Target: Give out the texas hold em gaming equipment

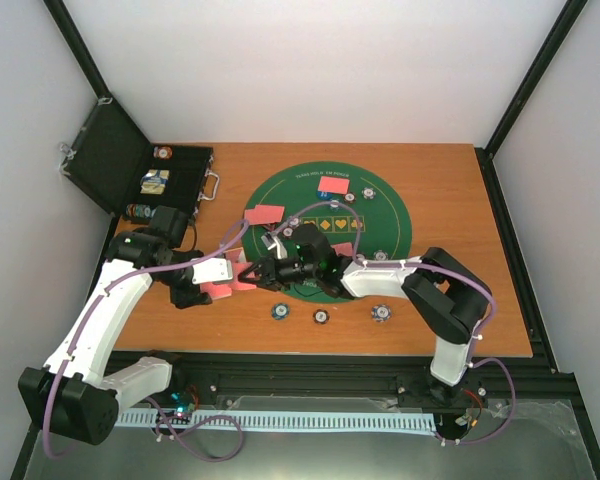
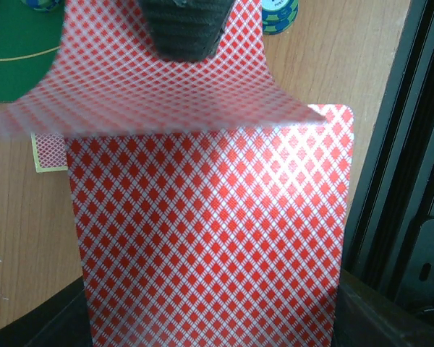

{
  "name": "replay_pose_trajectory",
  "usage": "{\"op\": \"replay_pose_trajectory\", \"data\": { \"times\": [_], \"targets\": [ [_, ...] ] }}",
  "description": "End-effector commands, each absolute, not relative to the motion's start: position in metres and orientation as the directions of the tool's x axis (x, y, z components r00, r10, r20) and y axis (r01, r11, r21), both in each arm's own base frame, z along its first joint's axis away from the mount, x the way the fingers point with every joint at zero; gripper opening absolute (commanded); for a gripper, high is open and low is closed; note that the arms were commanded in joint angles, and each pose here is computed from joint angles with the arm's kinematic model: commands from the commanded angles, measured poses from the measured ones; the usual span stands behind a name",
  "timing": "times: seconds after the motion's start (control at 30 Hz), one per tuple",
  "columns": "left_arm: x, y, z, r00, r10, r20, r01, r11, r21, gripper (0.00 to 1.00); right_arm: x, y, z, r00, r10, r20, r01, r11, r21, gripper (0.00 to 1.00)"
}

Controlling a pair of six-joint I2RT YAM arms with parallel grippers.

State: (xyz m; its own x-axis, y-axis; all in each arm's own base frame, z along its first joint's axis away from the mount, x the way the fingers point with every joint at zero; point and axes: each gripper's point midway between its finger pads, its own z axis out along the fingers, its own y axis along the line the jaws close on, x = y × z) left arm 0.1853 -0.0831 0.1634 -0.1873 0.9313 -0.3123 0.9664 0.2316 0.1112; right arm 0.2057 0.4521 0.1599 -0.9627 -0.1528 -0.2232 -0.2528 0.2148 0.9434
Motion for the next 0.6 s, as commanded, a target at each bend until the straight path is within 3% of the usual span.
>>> {"op": "replay_pose_trajectory", "data": {
  "times": [0.0, 0.1, 0.4, 0.57],
  "targets": [
    [0.185, -0.09, 0.177, -0.145, 0.922, -0.359, 0.968, 0.208, 0.142, 0.01, 0.209, 0.439, 0.149, -0.97, -0.127, -0.205, -0.234, 0.293, 0.927, 0.16],
    [0.186, -0.09, 0.176, -0.146, 0.922, -0.358, 0.968, 0.208, 0.143, 0.01, 0.209, 0.437, 0.158, -0.97, -0.118, -0.211, -0.236, 0.273, 0.933, 0.03],
    [0.186, -0.089, 0.174, -0.146, 0.925, -0.35, 0.968, 0.206, 0.142, 0.01, 0.232, 0.407, 0.174, -0.964, -0.077, -0.256, -0.267, 0.31, 0.913, 0.03],
    [0.185, -0.089, 0.174, -0.146, 0.925, -0.35, 0.968, 0.207, 0.141, 0.01, 0.292, 0.36, 0.175, -0.962, -0.007, -0.272, -0.254, 0.38, 0.89, 0.03]
  ]
}}
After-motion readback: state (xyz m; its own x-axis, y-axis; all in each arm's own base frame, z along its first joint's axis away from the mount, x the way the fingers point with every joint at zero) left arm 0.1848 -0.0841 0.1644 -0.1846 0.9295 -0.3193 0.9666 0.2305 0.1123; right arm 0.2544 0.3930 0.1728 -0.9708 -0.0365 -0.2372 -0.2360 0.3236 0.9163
